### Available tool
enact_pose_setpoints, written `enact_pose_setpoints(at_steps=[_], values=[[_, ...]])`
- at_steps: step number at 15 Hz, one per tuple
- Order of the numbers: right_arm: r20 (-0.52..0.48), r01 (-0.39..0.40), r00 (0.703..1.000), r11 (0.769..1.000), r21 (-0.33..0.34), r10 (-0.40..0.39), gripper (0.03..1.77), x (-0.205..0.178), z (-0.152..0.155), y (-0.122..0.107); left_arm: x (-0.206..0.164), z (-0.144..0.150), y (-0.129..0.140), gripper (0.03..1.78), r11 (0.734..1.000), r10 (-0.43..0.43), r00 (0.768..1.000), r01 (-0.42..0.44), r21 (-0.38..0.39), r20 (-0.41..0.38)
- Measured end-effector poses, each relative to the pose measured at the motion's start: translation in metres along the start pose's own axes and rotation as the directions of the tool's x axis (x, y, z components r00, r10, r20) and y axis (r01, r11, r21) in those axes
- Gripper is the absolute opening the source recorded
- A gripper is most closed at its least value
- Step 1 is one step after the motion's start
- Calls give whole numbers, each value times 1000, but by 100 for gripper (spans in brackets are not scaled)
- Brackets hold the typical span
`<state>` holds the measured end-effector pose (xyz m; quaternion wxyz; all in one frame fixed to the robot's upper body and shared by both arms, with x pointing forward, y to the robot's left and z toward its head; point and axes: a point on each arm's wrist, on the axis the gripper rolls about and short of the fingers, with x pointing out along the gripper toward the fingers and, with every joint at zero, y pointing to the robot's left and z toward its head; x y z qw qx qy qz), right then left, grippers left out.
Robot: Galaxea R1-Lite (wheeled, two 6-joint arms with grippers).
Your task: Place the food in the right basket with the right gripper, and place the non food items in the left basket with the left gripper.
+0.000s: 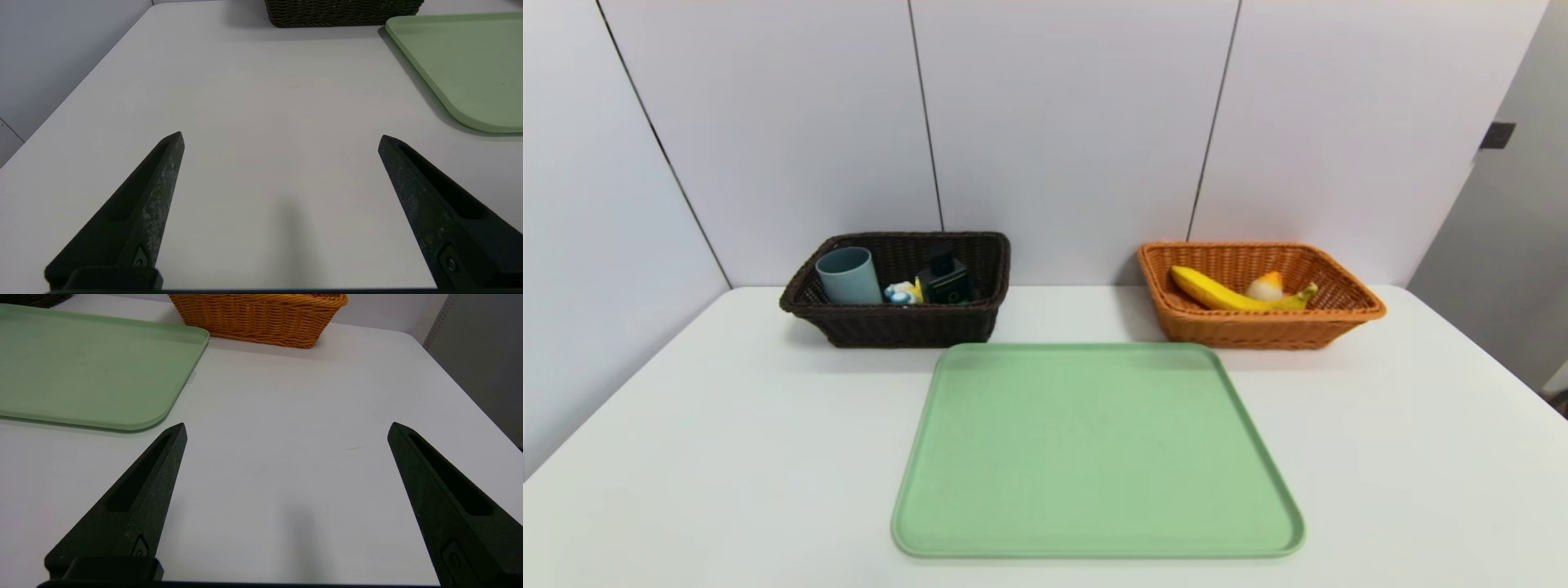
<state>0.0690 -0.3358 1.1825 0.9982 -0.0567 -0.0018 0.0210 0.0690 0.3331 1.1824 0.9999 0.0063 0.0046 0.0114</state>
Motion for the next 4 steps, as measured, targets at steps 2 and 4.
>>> enact_pose_setpoints(at_steps=[2,4], values=[[-16,-10,1000,1000,0,10,170,0,-1,0,0,0,0,169,1000,0,1000,0,0,0],[-8,-4,1000,1000,18,4,170,0,0,0,0,0,0,169,1000,0,1000,0,0,0]])
